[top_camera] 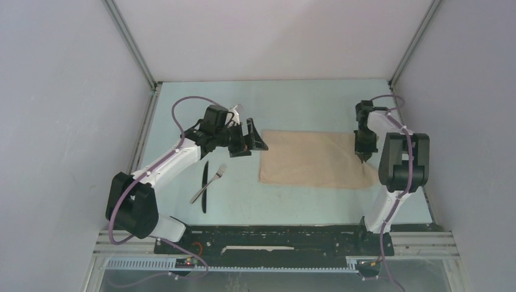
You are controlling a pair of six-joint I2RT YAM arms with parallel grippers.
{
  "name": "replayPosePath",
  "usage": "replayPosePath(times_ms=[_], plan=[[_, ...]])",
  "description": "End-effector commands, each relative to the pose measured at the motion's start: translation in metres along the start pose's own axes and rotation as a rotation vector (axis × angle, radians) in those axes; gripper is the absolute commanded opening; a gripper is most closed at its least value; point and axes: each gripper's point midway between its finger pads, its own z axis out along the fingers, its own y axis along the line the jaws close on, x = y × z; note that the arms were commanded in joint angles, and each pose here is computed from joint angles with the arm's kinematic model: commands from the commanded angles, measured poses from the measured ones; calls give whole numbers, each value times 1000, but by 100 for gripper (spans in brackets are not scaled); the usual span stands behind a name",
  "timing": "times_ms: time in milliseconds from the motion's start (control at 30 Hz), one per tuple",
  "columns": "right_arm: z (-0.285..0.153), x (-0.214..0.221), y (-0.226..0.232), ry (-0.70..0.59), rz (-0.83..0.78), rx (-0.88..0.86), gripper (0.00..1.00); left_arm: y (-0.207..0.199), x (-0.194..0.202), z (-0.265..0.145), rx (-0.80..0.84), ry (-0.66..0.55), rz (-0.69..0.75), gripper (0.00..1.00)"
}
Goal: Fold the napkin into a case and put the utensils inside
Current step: Pick up the rectangle-folded napkin from the center of the board, then fold the rectangle-folded napkin at the center of the board.
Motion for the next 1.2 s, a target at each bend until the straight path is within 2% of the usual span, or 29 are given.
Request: replayPosePath(times_ms=[0,333,533,933,1167], plan=[[-34,1,51,-55,-40,-78,0,-7,-11,-11,26,-56,37,98],[-66,16,217,-39,-294,-386,0,-5,-15,-16,21,-78,44,98],[-78,27,281,-29,-391,-482,0,-1,-21,-19,11,-96,33,98],[-106,52,336,15,-435,-702,0,8,-29,-24,7,-122,0,98],[-105,52,349,30,-415,-743,0,9,-30,-26,6,-131,-1,98]])
